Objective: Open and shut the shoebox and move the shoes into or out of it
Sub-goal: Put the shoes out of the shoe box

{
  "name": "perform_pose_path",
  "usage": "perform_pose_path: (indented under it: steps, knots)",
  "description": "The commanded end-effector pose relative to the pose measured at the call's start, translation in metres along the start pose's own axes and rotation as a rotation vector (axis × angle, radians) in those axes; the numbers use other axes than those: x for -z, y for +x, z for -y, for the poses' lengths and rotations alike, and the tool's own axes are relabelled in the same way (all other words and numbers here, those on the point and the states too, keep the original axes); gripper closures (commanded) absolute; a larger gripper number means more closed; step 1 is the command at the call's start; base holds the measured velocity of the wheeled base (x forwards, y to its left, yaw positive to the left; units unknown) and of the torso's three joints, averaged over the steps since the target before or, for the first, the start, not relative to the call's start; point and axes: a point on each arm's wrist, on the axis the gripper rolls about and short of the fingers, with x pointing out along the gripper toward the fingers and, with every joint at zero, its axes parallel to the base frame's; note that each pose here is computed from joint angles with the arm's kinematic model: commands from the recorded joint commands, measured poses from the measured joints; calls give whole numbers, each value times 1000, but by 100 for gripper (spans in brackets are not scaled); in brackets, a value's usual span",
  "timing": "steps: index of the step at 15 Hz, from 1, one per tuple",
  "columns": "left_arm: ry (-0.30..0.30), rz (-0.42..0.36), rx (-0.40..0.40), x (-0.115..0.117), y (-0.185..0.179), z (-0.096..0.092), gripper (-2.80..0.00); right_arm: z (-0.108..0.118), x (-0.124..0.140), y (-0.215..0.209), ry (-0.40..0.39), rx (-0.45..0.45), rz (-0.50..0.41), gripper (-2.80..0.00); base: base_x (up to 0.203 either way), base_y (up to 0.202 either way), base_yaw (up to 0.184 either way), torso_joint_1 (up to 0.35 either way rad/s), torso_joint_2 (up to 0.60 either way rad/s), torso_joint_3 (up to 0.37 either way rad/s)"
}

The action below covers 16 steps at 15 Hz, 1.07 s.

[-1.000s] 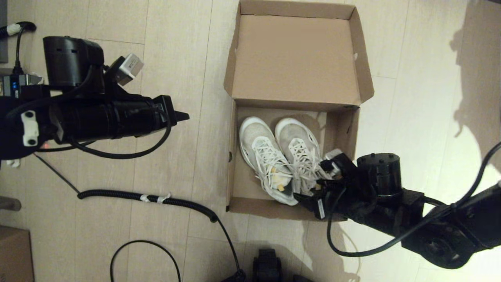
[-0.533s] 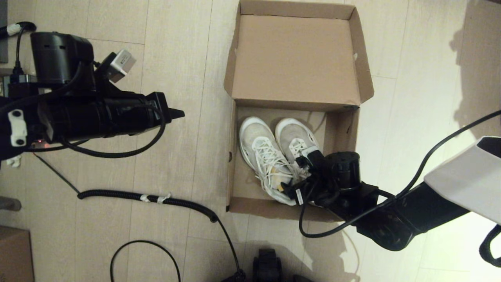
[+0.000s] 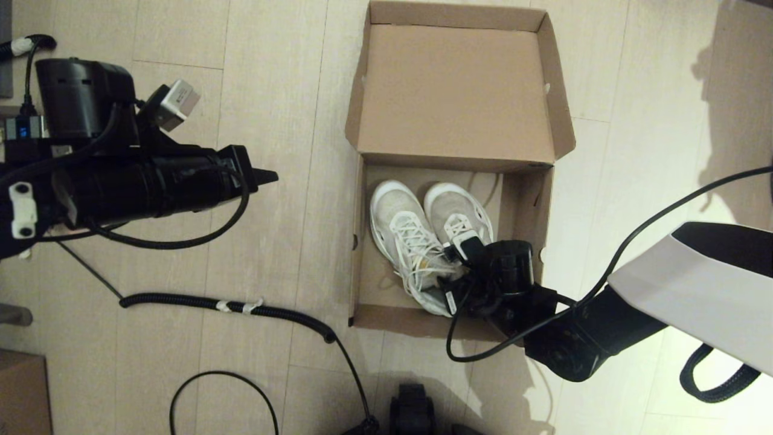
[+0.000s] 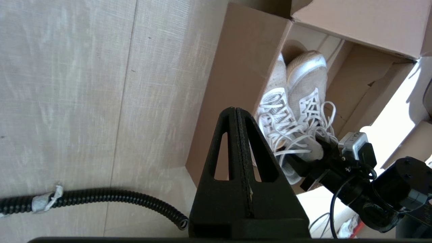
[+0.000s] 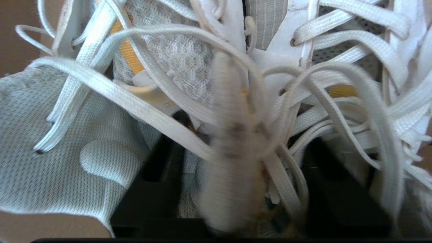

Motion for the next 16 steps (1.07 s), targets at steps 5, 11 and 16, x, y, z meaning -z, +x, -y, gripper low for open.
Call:
perform_pose_path:
  steps: [5,11,16]
  knots:
    - [-4,47,-28,-10,-15,-7,0,9,-27,-19,10,-2,30,0,0,0,0,0,0,0]
    - [2,100,-37,-21,-32,-7,0,30,-80,-91,180,-249,-108,0,0,0,0,0,0,0]
    - [-4,107,-46,-19,-45,-8,0,48,-118,-155,253,-428,-90,0,0,0,0,0,0,0]
